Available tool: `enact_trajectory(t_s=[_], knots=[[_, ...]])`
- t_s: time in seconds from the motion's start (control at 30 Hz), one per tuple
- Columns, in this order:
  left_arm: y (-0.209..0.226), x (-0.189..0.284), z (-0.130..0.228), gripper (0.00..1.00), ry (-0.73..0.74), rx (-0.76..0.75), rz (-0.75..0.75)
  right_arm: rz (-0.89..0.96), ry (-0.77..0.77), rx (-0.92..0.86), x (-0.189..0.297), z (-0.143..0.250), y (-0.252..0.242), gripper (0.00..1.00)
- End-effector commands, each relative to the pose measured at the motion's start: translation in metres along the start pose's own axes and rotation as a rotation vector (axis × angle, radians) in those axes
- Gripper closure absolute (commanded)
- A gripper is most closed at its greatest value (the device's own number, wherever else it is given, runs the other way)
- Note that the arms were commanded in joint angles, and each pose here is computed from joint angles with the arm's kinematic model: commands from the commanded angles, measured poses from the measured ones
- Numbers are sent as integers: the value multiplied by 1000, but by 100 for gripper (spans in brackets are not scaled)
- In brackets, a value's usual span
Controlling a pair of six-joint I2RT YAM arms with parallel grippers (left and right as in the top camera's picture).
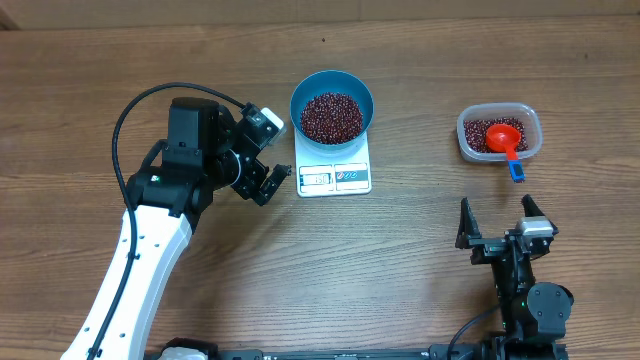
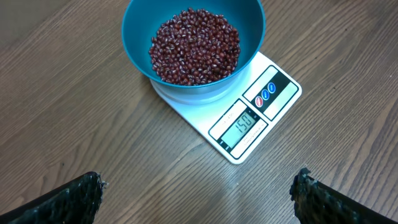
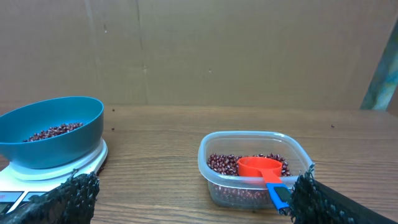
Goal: Scoop item into bowl and weigh 150g on scale
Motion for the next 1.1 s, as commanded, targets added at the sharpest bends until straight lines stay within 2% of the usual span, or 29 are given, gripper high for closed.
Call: enact_trajectory(t_s=[0.0,0.43,0.6,0.73,0.83,0.93,1.0,1.07], knots=[[3,3,-7,0,-22,-14,2,-6,1,-2,0,3,1,0],[3,3,-7,0,-22,-14,2,-6,1,-2,0,3,1,0],[1,2,4,0,23,-3,-6,-7,1,-2,0,3,1,0],[-6,10,4,0,-20,-13,-15,-6,1,-2,0,3,1,0],[-1,24,-4,0,-91,-3,-100,-6,1,-2,0,3,1,0],[30,47,1,0,-172,174,-374,-6,1,-2,0,3,1,0],[41,59,10,0,-218,273,-495,-6,1,-2,0,3,1,0],[40,66,15,1,-279,289,-552,-7,1,-2,0,3,1,0]])
Point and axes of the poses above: each gripper's point midway between its finger pads, its own x axis back along the fingers, its own y axis along the line the jaws close on, z = x × y, the point moved 1 cm from there along x, back along the fingers, and after that the axes turned 10 degrees about -x, right-handed, at the moved point
